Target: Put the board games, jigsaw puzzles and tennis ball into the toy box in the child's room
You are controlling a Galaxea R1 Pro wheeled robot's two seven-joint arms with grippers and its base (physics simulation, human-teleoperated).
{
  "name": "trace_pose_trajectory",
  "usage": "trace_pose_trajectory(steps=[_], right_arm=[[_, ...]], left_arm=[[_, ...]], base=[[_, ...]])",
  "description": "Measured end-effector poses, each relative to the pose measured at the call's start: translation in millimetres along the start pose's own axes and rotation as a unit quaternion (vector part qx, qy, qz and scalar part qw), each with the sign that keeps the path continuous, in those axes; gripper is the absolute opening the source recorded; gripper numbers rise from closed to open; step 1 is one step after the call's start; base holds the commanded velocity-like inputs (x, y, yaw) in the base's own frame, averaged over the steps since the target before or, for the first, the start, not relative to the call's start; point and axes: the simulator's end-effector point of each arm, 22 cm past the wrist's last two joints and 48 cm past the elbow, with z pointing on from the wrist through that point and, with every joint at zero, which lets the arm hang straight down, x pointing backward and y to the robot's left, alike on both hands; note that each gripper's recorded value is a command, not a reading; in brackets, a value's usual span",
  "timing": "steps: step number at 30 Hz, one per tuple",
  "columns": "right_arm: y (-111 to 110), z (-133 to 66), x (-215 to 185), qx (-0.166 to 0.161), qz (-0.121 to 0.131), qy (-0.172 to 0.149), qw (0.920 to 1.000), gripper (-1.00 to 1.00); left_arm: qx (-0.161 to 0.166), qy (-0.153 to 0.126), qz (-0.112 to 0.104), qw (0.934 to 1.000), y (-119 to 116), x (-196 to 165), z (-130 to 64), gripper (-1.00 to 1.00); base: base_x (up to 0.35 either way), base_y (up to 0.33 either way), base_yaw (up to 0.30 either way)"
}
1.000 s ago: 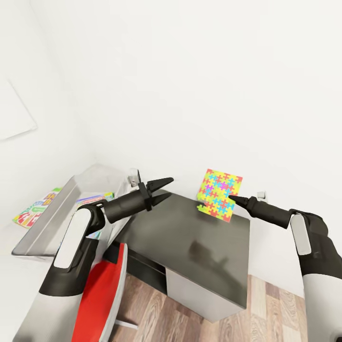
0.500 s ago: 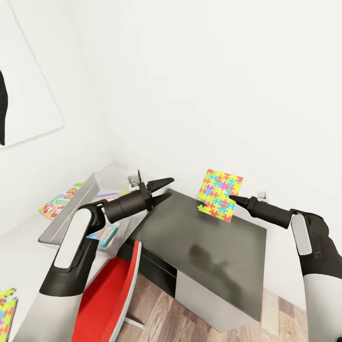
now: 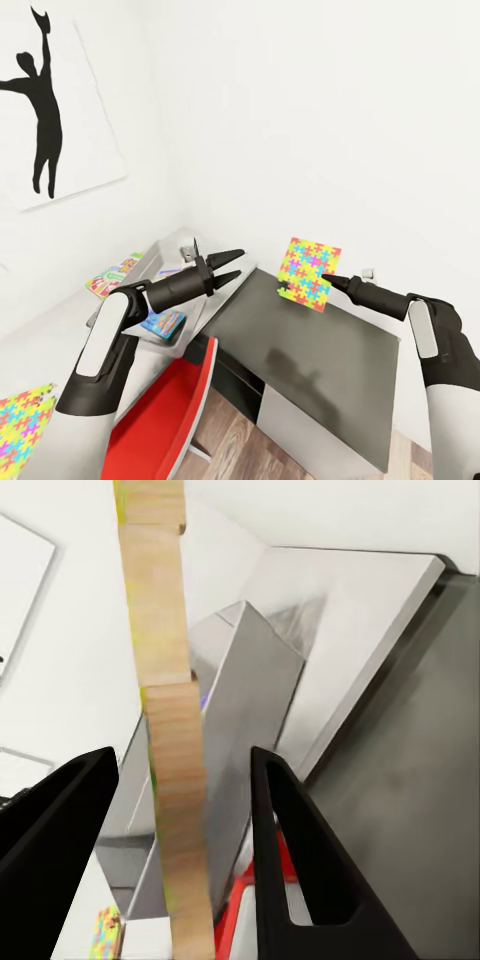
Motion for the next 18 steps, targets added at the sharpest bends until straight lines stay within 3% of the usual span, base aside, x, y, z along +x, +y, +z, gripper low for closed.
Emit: trace_pose_trajectory(steps=[18], right_arm=[[11, -6.4, -8, -0.004, -0.008, -0.007, 0.9999, -1.0]], left_arm=[[0.007, -0.006, 0.01, 0.9999, -14, -4, -4.3, 1.0]], base=[[0.0, 0.0, 0.195]])
